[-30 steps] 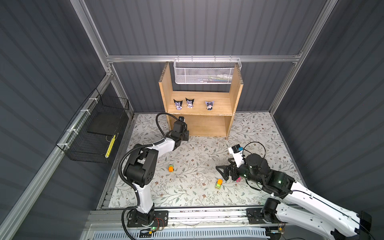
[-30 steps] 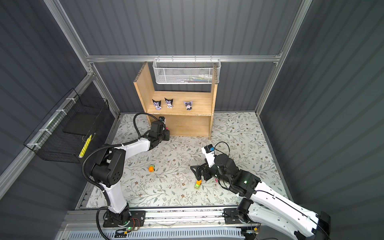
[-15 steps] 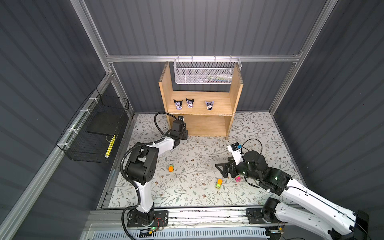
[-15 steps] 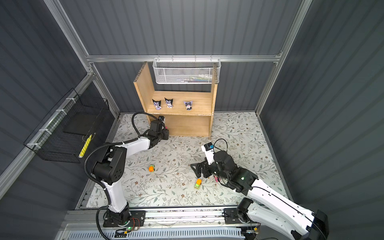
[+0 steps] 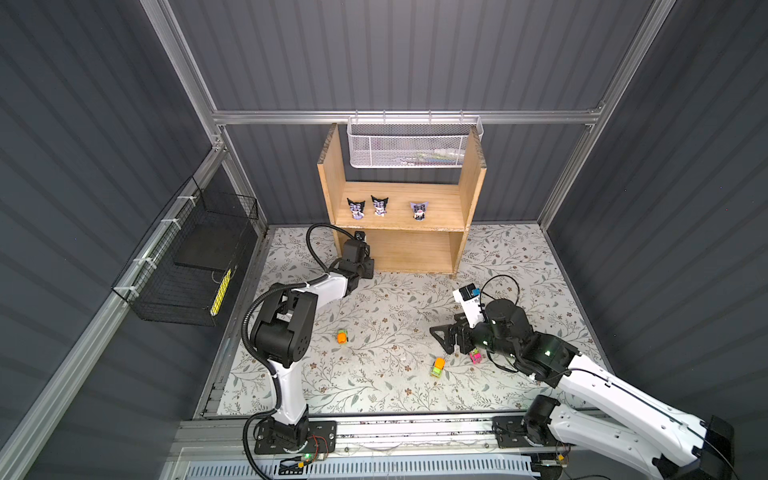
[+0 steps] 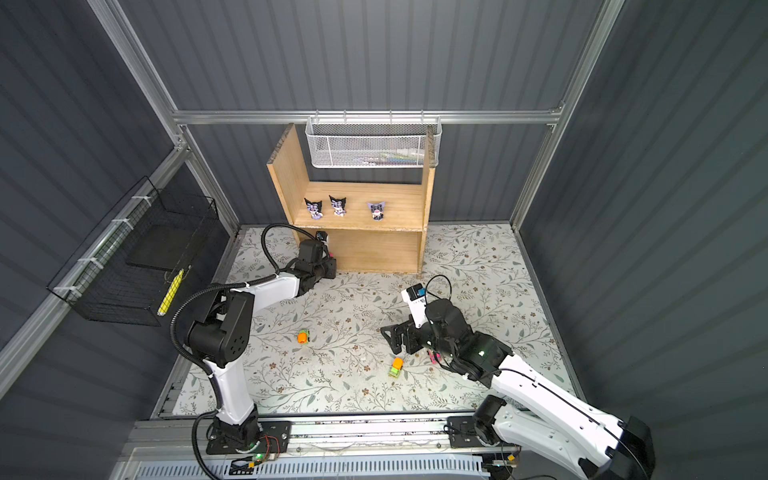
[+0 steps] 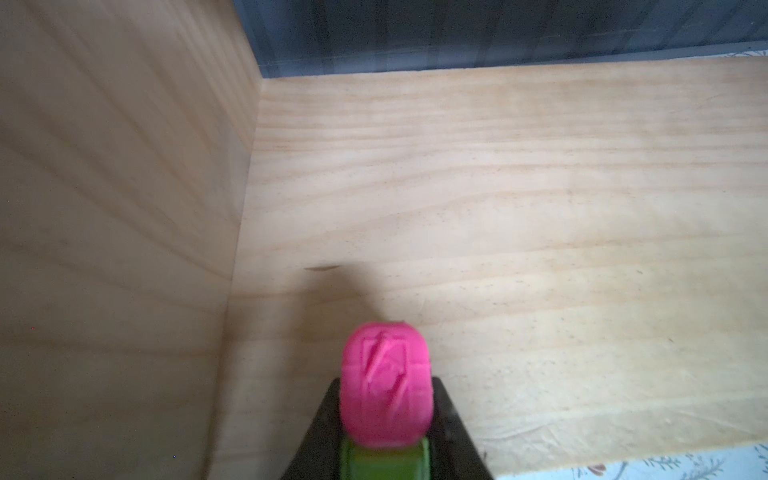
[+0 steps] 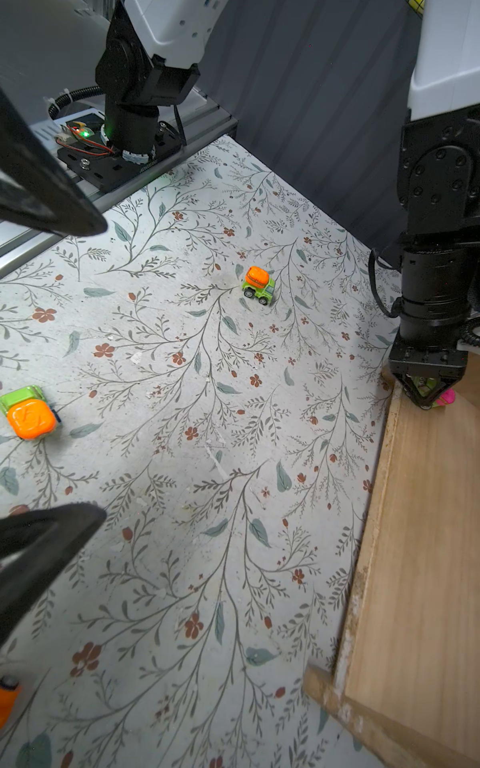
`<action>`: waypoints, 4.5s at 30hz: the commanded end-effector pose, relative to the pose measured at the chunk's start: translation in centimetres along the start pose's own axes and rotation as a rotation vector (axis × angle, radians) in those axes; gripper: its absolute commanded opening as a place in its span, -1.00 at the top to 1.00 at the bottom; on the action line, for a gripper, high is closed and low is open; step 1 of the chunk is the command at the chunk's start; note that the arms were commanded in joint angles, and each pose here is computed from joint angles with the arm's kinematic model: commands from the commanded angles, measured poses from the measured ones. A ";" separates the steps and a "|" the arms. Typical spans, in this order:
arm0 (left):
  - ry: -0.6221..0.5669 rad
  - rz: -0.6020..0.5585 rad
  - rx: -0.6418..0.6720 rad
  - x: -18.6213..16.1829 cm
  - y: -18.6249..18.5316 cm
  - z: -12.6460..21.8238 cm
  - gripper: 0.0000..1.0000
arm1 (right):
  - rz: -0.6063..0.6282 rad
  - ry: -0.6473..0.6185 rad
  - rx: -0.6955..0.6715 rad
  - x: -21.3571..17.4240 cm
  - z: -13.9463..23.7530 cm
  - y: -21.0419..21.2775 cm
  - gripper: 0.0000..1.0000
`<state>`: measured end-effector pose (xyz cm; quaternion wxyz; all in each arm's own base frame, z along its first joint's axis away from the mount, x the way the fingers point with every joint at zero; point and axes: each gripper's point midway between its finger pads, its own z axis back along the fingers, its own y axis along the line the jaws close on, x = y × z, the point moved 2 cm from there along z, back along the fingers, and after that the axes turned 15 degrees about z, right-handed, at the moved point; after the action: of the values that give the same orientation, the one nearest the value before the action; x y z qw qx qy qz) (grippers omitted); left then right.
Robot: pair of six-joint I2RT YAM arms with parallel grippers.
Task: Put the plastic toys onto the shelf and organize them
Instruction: 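Lift the pink-topped car with the left gripper and carry it into the lower compartment, then lower the pink-topped car onto the lower shelf and open the left gripper, then withdraw the left gripper from the shelf over the orange-topped green car, then lower the left gripper onto the orange-topped green car and close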
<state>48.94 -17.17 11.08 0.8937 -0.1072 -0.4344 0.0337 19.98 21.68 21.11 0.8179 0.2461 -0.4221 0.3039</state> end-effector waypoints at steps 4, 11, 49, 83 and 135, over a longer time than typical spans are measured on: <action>-0.028 0.025 0.011 1.3 1.0 -0.8 0.36 | 0.015 -0.039 0.013 1.6 0.4 0.2 -0.98; -0.028 0.029 0.001 1.2 0.8 -0.6 0.03 | 0.011 -0.031 0.022 1.5 0.1 0.3 -0.98; 0.002 0.066 -0.094 -0.4 -1.4 6.4 -0.52 | -0.019 -0.078 -0.006 1.4 2.9 0.0 -0.98; 0.115 0.415 0.054 -17.9 8.0 24.3 -0.54 | 0.038 0.016 0.003 0.5 0.5 5.8 -0.98; 0.061 0.237 0.297 -20.0 5.9 15.1 -0.48 | 0.022 0.034 -0.078 -2.4 -2.0 3.2 -0.98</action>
<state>24.57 -11.82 3.55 0.9018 -0.0342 -0.3790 0.2048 17.78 24.80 19.07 0.8290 0.1999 -0.4263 0.3018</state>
